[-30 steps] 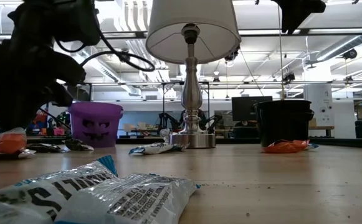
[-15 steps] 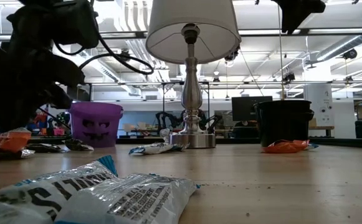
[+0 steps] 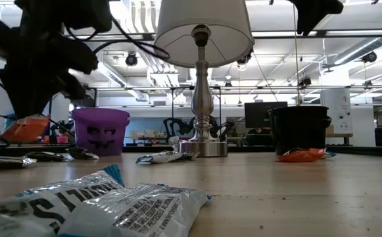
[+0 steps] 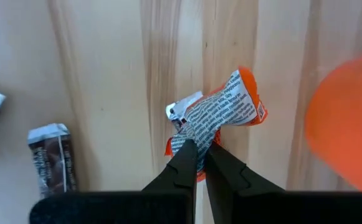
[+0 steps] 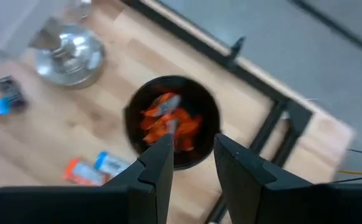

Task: Organize candy in baskets
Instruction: Put the orange chocolate bar into the black bucket

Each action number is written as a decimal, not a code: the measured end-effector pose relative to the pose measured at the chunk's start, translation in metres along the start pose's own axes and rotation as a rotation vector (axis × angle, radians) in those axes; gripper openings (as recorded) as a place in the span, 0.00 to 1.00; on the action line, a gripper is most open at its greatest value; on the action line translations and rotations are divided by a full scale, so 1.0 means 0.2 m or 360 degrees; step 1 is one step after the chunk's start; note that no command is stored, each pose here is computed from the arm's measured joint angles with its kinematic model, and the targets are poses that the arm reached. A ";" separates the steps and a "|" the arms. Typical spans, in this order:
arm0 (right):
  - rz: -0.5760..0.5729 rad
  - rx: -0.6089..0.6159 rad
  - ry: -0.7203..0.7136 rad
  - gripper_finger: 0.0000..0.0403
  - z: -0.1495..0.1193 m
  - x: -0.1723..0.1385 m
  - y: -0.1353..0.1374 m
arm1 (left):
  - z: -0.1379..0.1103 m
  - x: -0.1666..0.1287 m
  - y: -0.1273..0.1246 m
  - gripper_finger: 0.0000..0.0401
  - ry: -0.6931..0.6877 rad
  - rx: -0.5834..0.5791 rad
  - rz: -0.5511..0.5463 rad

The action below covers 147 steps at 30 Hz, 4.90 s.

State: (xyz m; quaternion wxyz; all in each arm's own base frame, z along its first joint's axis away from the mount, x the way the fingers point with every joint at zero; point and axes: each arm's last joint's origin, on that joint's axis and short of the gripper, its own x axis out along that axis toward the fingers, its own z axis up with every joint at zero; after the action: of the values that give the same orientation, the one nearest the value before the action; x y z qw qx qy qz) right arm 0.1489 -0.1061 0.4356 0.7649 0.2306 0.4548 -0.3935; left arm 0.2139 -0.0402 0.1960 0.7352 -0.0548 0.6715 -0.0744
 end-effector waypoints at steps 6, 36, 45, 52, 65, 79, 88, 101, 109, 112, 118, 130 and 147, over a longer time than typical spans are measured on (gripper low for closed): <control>0.0288 -0.0072 0.0070 0.27 -0.01 0.00 0.04 | 0.06 -0.10 -0.03 0.00 -0.0081 0.0018 -0.0010; 0.1114 -0.0249 0.0090 0.54 -0.13 -0.13 0.55 | 0.25 -0.49 -0.11 0.00 -0.0547 0.0167 0.0026; 0.1121 -0.0488 0.0120 0.54 -0.14 0.03 0.88 | 0.28 -0.58 -0.13 0.00 -0.0664 0.0209 0.0037; 0.1318 -0.0729 -0.0077 0.54 -0.17 0.11 1.19 | 0.29 -0.64 -0.14 0.00 -0.0725 0.0229 0.0042; 0.1265 -0.0740 -0.0273 0.54 -0.18 0.22 1.39 | 0.31 -0.76 -0.16 0.00 -0.0864 0.0287 0.0051; 0.1287 -0.0629 -0.0417 0.54 -0.16 0.25 1.46 | 0.34 -0.78 -0.17 0.00 -0.0979 0.0313 0.0046; 0.1295 -0.0621 -0.0419 0.54 -0.16 0.26 1.48 | 0.36 -0.79 -0.17 0.00 -0.1039 0.0336 0.0091; 0.1311 -0.0611 -0.0435 0.54 -0.16 0.31 1.53 | 0.38 -0.81 -0.17 0.00 -0.1123 0.0368 0.0109; 0.1257 -0.0604 -0.0443 0.54 -0.16 0.34 1.54 | 0.38 -0.81 -0.17 0.00 -0.1128 0.0380 0.0148; 0.1235 -0.0593 -0.0460 0.51 -0.16 0.34 1.54 | 0.38 -0.81 -0.17 0.00 -0.1128 0.0385 0.0156; 0.1268 -0.0607 -0.0432 0.22 -0.16 0.34 1.54 | 0.38 -0.81 -0.17 0.00 -0.1129 0.0396 0.0156; 0.1276 -0.0616 -0.0426 0.03 -0.16 0.34 1.54 | 0.38 -0.81 -0.17 0.00 -0.1134 0.0396 0.0156; 0.1124 -0.0652 -0.0184 0.03 -0.17 0.23 1.44 | 0.38 -0.81 -0.17 0.27 -0.1117 0.0400 0.0142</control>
State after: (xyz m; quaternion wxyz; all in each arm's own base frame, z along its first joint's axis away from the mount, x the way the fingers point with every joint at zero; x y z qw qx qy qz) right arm 0.3787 0.0679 0.3772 0.9074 0.1931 0.3729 -0.0203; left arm 0.2737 -0.0457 0.3678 0.9241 0.0429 0.3662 -0.1008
